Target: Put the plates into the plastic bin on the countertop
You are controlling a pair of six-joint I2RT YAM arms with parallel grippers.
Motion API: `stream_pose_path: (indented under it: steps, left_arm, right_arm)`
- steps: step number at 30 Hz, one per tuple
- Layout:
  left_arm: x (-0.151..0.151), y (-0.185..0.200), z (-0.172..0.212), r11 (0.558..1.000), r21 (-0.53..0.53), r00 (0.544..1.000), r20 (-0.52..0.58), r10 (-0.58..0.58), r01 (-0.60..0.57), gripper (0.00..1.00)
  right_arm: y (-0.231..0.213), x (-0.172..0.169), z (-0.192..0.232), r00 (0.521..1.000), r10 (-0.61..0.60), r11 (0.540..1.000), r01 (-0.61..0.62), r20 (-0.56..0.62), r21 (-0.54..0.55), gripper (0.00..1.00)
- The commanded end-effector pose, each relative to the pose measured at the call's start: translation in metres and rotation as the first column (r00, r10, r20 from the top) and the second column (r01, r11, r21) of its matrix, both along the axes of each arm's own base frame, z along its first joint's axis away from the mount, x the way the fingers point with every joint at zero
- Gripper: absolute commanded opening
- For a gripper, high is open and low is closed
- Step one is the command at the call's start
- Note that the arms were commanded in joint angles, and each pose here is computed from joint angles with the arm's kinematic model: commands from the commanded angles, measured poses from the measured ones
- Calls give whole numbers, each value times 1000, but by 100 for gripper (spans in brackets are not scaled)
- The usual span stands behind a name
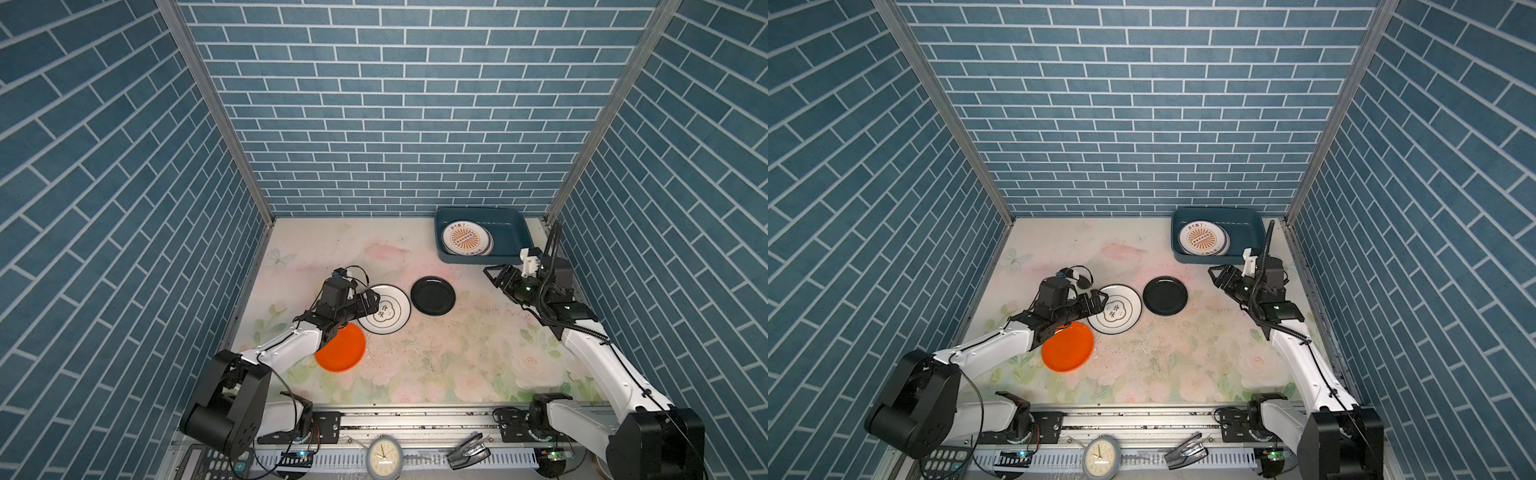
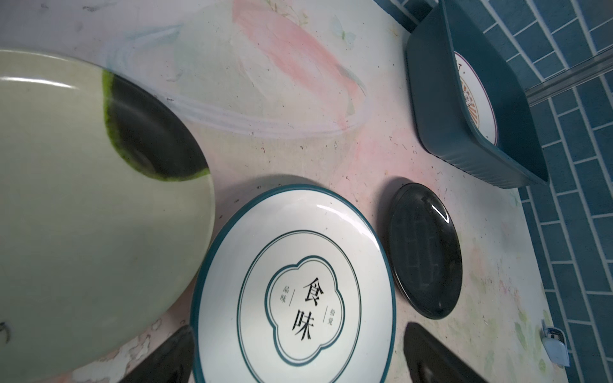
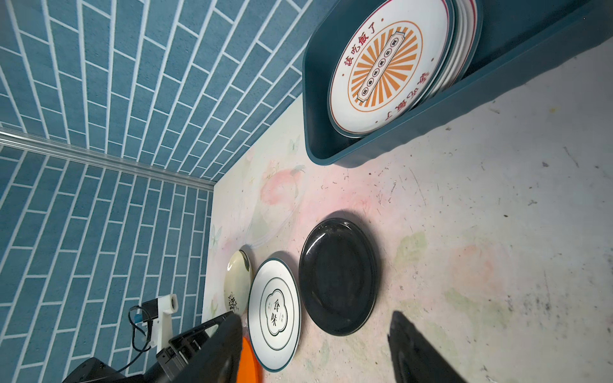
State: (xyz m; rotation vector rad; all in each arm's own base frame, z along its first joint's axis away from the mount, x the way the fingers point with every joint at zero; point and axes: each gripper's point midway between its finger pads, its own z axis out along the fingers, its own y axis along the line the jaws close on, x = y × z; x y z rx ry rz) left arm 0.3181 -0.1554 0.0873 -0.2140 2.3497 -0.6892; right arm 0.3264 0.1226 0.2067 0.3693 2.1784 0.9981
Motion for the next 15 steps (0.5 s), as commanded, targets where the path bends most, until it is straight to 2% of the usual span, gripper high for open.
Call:
stream_pose_path:
  steps: [1,15]
  left_arm:
    - [-10,7,-10,1000,16,999,-34,9,-9,100]
    - [-5,2,-28,1000,19,995,-96,-7,9,100]
  right_arm:
    - [0,-5,-5,1000,-9,1000,10,-26,14,70]
    - [-2,-12,-12,999,-12,1000,12,-35,5,70]
